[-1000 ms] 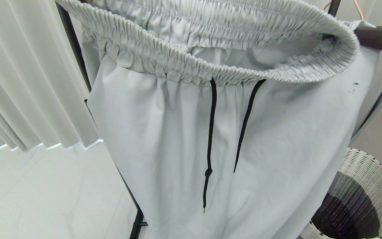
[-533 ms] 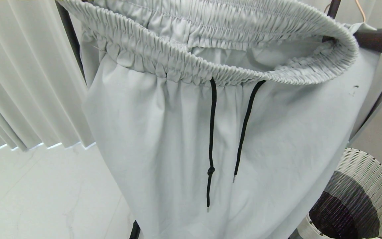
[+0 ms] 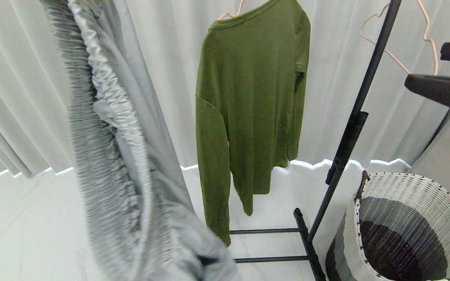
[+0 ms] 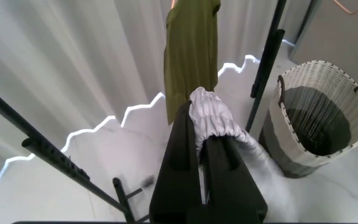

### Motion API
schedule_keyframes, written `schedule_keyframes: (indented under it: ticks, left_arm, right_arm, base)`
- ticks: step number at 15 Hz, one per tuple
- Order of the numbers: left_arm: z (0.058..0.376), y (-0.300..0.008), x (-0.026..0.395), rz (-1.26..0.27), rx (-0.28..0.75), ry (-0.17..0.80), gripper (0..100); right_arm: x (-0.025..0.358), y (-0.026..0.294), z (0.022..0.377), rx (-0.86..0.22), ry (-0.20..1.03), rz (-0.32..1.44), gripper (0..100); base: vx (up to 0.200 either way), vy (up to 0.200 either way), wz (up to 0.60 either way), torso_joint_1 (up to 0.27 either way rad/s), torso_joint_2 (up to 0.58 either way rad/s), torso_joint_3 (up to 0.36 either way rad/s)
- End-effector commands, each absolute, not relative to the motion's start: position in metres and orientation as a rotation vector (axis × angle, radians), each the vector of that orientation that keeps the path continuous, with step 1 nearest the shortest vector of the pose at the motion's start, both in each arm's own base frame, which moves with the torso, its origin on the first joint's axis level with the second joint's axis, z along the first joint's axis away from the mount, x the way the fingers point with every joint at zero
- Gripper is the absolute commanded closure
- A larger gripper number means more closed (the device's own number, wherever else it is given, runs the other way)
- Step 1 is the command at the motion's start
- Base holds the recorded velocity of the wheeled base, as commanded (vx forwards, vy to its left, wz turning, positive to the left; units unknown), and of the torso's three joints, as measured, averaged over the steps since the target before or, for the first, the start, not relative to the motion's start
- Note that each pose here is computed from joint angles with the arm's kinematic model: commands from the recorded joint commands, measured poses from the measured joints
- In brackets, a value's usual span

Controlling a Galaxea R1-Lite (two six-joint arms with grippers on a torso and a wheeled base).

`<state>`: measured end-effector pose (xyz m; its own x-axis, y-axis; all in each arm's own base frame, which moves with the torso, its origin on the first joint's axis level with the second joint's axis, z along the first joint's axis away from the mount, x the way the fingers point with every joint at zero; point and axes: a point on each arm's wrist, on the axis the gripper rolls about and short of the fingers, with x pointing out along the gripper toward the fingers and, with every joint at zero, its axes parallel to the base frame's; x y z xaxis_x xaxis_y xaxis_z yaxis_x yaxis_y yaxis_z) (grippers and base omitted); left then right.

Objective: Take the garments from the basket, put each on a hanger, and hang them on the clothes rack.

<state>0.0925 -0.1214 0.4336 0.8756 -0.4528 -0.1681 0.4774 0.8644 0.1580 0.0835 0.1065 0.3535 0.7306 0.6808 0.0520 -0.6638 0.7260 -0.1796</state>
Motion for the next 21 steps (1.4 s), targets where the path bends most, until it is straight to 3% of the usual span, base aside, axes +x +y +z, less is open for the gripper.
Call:
schedule_keyframes:
  ticks: [1,5,8,12,21]
  left_arm:
    - [0.432,-0.123,0.094,-0.473,0.205,0.132,100]
    - [0.432,-0.122,0.095,-0.447,0.268,0.119,100]
    - [0.432,-0.121,0.099,-0.422,0.279,0.122,100]
    - [0.433,-0.115,0.102,-0.384,0.274,0.122,100]
    - [0.434,-0.110,0.102,-0.365,0.290,0.112,100]
  right_arm:
    - [0.077,0.086,0.347,-0.199,-0.097,0.682,0]
    - [0.084,0.038,0.330,-0.433,0.084,0.309,0]
    - [0.090,0.024,0.319,-0.451,0.156,0.152,0]
    - [0.100,0.015,0.308,-0.452,0.160,0.030,0]
    - [0.102,0.009,0.306,-0.497,0.157,-0.058,0]
  base:
    - [0.000,0.000,0.00,0.000,0.00,0.000]
    - [0.000,0.000,0.00,0.000,0.00,0.000]
    - [0.000,0.000,0.00,0.000,0.00,0.000]
    - [0.000,0.000,0.00,0.000,0.00,0.000]
    - [0.000,0.000,0.00,0.000,0.00,0.000]
